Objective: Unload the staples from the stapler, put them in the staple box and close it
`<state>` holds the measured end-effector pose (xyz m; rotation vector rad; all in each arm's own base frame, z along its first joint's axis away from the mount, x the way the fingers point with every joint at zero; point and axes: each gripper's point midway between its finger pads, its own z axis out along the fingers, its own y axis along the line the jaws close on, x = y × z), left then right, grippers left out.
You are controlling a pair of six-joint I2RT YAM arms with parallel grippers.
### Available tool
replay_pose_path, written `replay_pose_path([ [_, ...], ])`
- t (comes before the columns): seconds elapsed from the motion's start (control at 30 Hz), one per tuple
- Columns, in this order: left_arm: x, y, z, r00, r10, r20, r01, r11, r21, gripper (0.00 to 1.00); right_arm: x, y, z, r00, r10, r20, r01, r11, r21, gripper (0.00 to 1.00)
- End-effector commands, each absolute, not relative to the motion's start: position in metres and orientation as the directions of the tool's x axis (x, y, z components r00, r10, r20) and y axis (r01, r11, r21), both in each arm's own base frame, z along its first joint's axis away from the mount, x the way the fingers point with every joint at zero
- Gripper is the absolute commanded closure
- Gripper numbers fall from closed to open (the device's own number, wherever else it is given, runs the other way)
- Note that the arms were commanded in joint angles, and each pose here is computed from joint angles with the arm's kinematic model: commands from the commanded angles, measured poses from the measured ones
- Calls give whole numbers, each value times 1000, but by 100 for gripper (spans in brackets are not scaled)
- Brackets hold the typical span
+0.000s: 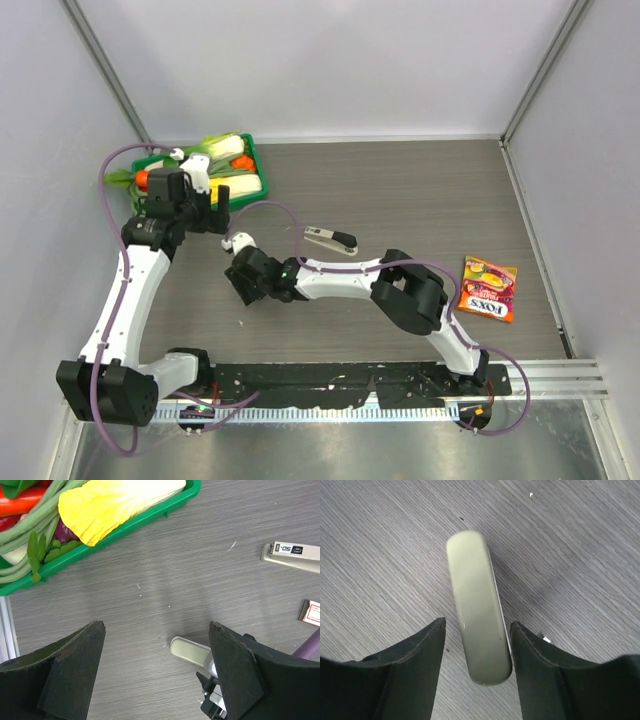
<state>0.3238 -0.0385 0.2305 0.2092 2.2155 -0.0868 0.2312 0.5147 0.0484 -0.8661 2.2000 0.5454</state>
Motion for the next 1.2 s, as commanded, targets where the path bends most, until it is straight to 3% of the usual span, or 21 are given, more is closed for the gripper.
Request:
replay_pose_path([
  [0.0,327,-41,224,-605,110,-789,179,984,-1,10,238,525,88,-493,-375,-785,-725,676,133,35],
  [0.03,328,-41,224,-606,111,-788,180,984,0,10,237,524,93,-492,-379,-784,-730,671,133,22],
  [0.1,329,-41,223,-610,111,-785,181,984,-2,9,239,522,111,-490,-371,-789,-734,664,144,18],
  [0.3,329,-41,219,-618,118,-777,185,983,2,7,263,483,163,-465,-301,-832,-705,694,143,17],
  [0.47,329,-44,217,-618,130,-775,200,980,5,5,325,410,191,-452,-263,-853,-627,773,94,17],
  [0.6,327,-50,212,-624,141,-768,213,977,5,5,359,347,163,-481,-386,-787,-570,820,-54,17],
  [0.77,325,-56,205,-631,159,-760,237,971,7,5,374,294,129,-564,-404,-721,-499,862,-92,16],
  [1.17,323,-74,197,-649,155,-745,306,950,-69,5,367,290,78,-574,-515,-636,-585,802,-121,16],
])
